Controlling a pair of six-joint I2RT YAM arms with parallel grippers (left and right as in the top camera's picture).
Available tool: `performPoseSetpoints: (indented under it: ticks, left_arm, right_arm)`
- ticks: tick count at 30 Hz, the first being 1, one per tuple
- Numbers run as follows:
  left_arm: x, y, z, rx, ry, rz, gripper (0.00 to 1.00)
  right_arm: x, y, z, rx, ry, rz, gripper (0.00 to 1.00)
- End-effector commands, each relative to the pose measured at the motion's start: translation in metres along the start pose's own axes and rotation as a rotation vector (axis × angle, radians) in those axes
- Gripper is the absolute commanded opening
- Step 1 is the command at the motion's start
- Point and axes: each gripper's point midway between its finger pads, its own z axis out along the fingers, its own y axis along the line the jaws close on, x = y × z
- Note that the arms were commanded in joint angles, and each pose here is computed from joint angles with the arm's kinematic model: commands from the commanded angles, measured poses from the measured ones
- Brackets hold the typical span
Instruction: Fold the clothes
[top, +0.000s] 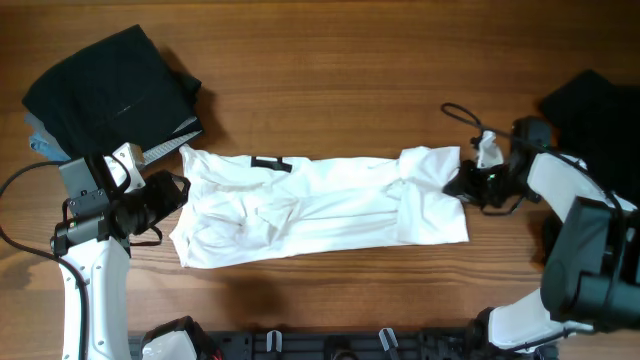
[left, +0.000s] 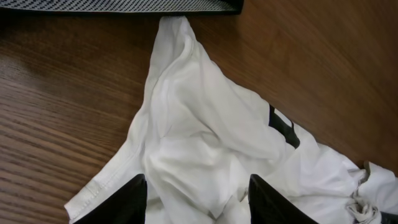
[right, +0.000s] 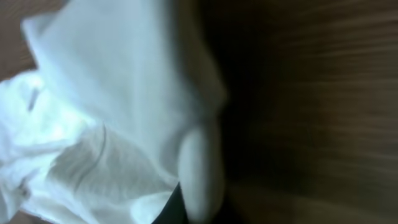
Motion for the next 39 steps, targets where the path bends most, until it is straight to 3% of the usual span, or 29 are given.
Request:
performPoseSetpoints:
  ticks: [1,8,14,22,39]
  left_arm:
    - [0.0,-0.004,-0.002,0.021,-0.005,0.024,0.52]
    - [0.0,-0.004,-0.002,0.021,-0.006,0.024,0.52]
    - [0.0,-0.004,-0.002,0.021,-0.006,0.024,0.52]
    - [0.0,-0.004,-0.002,0.021,-0.004,0.024,0.52]
    - [0.0,-0.004,-0.002,0.02,-0.005,0.023,0.52]
  right_arm:
    - [-0.036,-0.021,-0.054,0.228,-0.152,0.021,0.04]
    - [-0.046,-0.015,-0.085,0.29,-0.223,0.026,0.04]
    - [-0.037,0.003,-0.075,0.294,-0.183,-0.026,0.04]
    - [-0.031,0.03,-0.06,0.452,-0.194,-0.092,0.04]
    - [-0.004,0.133,-0.025,0.346,-0.187,-0.302,0.09]
